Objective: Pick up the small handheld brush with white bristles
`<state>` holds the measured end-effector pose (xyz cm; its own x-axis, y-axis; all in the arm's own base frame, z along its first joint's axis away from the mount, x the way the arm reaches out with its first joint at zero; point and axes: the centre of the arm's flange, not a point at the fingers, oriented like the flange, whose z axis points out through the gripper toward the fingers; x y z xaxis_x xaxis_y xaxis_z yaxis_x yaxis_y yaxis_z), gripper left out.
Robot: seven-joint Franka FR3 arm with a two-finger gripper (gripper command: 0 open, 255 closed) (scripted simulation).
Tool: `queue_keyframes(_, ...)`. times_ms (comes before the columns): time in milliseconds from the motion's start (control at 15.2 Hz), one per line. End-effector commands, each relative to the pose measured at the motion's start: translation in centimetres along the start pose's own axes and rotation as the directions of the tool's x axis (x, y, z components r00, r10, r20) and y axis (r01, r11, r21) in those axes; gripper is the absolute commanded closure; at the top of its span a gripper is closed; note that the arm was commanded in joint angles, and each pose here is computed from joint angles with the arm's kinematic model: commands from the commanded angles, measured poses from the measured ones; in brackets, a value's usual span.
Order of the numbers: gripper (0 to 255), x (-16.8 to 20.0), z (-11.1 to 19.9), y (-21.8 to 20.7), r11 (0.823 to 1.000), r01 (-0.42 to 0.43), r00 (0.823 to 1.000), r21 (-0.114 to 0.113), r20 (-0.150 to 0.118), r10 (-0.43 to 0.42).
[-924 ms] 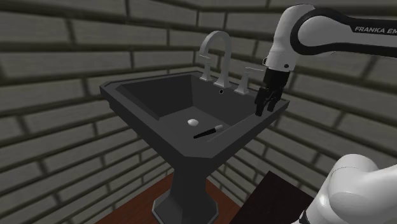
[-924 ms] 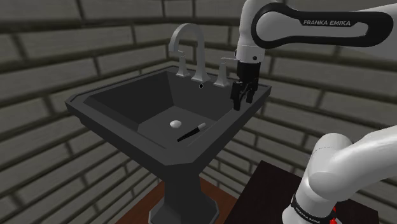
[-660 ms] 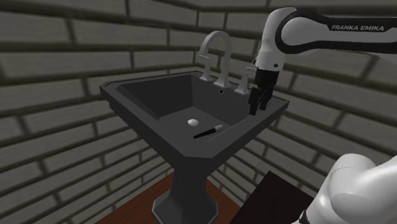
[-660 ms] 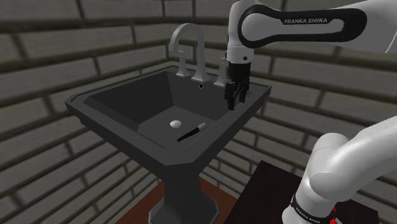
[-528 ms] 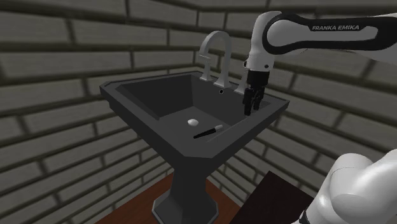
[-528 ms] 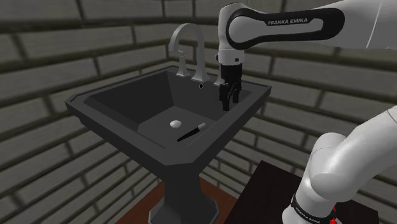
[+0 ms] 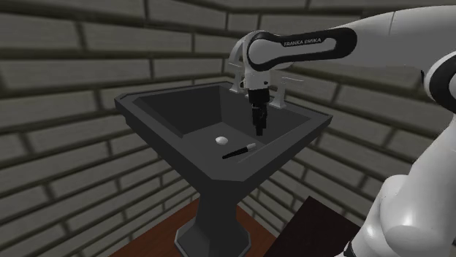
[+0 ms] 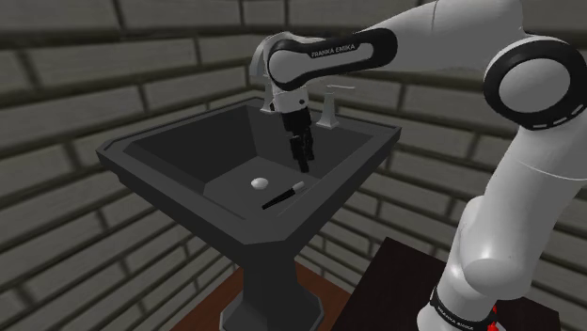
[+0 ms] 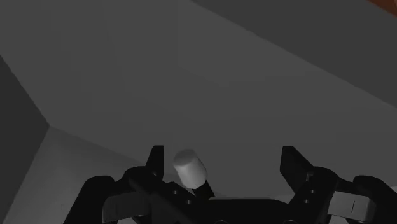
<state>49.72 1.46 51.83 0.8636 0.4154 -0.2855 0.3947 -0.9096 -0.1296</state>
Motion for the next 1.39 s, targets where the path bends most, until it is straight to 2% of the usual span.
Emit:
queue_keyframes(0,0,3.5,0.9,0.2,0.996,0.088,0.995,0.000,0.053,-0.088)
queue_keyframes(198,0,8.4,2.4,-0.4,0.977,0.213,0.969,0.008,0.129,-0.212)
queue_keyframes(330,0,11.5,3.6,-1.1,0.956,0.293,0.940,0.018,0.178,-0.292)
queue_keyframes(462,0,14.4,4.9,-2.1,0.928,0.371,0.902,0.032,0.226,-0.369)
queue_keyframes(528,0,14.8,5.1,-2.3,0.924,0.380,0.897,0.034,0.231,-0.378)
queue_keyframes(990,0,15.9,8.9,-1.7,0.924,0.380,0.897,0.034,0.231,-0.378)
queue_keyframes(1122,0,15.9,8.9,-1.7,0.924,0.380,0.897,0.034,0.231,-0.378)
queue_keyframes(1188,255,15.9,8.9,-1.7,0.924,0.380,0.897,0.034,0.231,-0.378)
queue_keyframes(1320,255,15.9,8.9,-1.7,0.924,0.380,0.897,0.034,0.231,-0.377)
